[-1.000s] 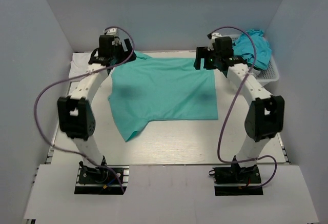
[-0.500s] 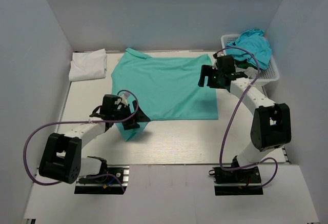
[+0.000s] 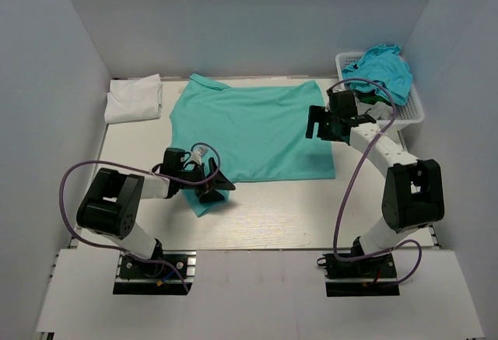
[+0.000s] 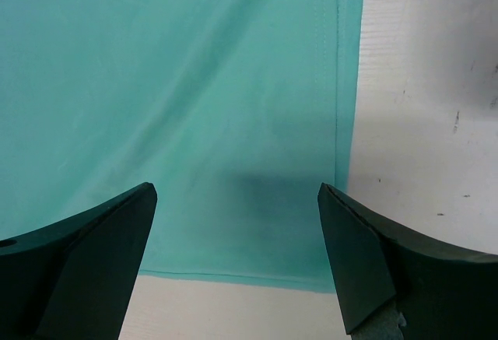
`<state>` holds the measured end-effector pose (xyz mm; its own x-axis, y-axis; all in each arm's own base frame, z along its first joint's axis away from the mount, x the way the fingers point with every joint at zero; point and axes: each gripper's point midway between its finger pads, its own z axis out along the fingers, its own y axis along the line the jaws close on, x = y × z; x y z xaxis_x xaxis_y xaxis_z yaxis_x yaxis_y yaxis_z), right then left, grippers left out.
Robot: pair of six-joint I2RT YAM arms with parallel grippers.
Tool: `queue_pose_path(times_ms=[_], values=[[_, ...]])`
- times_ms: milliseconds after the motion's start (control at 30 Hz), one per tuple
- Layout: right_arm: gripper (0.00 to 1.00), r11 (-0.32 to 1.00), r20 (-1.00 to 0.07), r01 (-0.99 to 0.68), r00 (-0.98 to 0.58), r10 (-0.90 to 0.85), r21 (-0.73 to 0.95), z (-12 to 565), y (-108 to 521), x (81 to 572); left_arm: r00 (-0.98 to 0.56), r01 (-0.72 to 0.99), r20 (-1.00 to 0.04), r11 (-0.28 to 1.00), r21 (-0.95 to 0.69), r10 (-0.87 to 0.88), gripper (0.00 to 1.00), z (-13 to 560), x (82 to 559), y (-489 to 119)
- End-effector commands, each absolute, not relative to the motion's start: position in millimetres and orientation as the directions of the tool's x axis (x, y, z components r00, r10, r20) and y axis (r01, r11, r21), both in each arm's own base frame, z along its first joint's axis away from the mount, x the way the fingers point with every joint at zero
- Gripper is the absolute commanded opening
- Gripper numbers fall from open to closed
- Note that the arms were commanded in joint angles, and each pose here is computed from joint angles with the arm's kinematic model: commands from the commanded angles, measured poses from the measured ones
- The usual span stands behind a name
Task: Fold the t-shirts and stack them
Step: Grap the side of the flattened tshirt closest away from the robot with both arms
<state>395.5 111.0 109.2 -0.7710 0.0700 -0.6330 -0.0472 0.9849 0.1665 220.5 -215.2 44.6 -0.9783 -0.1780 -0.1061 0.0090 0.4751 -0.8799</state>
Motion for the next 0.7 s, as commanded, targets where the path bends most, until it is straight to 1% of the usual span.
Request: queue_pose_path(times_ms=[0,33,100,133,167,200,267,300,333,367,400,500,533,633,667], values=[[0.90,0.986,-0.676,-0.029,-0.731,0.091,0.163,130.0,104.7,392.5,-0.986,-0.020,-0.073,0.546,-0.838,-0.148,1.00,22.1,205.4,-209.4],[0.90,0.985,-0.674,-0.034,-0.733,0.092,0.171,130.1,106.0,390.9,-0.985,-0.008,-0.092,0.559,-0.829,-0.149,1.00,25.5,209.0,-208.2],[0.90,0.984,-0.688,-0.040,-0.719,0.094,0.176,136.6,105.9,386.8,-0.977,0.050,-0.164,0.595,-0.802,-0.138,1.00,47.6,218.3,-206.7],[0.90,0.984,-0.692,-0.037,-0.715,0.097,0.175,137.4,104.5,384.5,-0.965,0.055,-0.206,0.646,-0.761,-0.160,1.00,51.2,228.1,-199.8],[0.90,0.983,-0.700,-0.034,-0.707,0.103,0.180,139.9,104.7,385.5,-0.947,0.090,-0.271,0.669,-0.738,-0.171,1.00,71.0,245.1,-198.3],[0.90,0.982,-0.718,-0.039,-0.687,0.109,0.186,149.3,104.7,384.0,-0.944,0.051,-0.273,0.737,-0.674,-0.184,1.00,70.8,244.9,-185.1],[0.90,0.978,-0.731,-0.022,-0.668,0.138,0.205,156.9,103.2,382.5,-0.904,0.075,-0.371,0.776,-0.627,-0.213,1.00,108.5,262.5,-176.1],[0.90,0.976,-0.733,-0.020,-0.663,0.148,0.216,155.9,103.6,380.4,-0.903,-0.004,-0.353,0.825,-0.565,-0.246,1.00,106.9,258.5,-161.0],[0.90,0.971,-0.739,-0.015,-0.651,0.173,0.240,160.9,106.0,379.2,-0.879,-0.019,-0.387,0.833,-0.554,-0.277,1.00,125.4,262.6,-155.8],[0.90,0.968,-0.740,-0.013,-0.647,0.184,0.252,161.7,106.4,378.5,-0.872,-0.056,-0.383,0.840,-0.539,-0.304,1.00,129.5,260.0,-150.3],[0.90,0.962,-0.737,0.010,-0.640,0.217,0.274,158.8,106.0,376.4,-0.869,-0.164,-0.334,0.848,-0.504,-0.366,1.00,123.7,249.8,-139.2],[0.90,0.956,-0.734,0.066,-0.626,0.262,0.285,156.4,100.0,372.8,-0.828,-0.326,-0.292,0.834,-0.445,-0.479,1.00,119.8,232.0,-118.0],[0.90,0.948,-0.723,0.131,-0.619,0.306,0.290,153.7,92.2,369.5,-0.817,-0.422,-0.221,0.814,-0.399,-0.532,1.00,103.2,213.3,-109.2],[0.90,0.935,-0.697,0.205,-0.625,0.352,0.288,140.9,83.0,356.3,-0.789,-0.534,-0.147,0.785,-0.313,-0.596,1.00,72.6,184.6,-96.9],[0.90,0.935,-0.701,0.207,-0.619,0.353,0.287,140.6,82.8,354.8,-0.782,-0.553,-0.129,0.774,-0.307,-0.610,0.94,67.4,177.9,-98.8]])
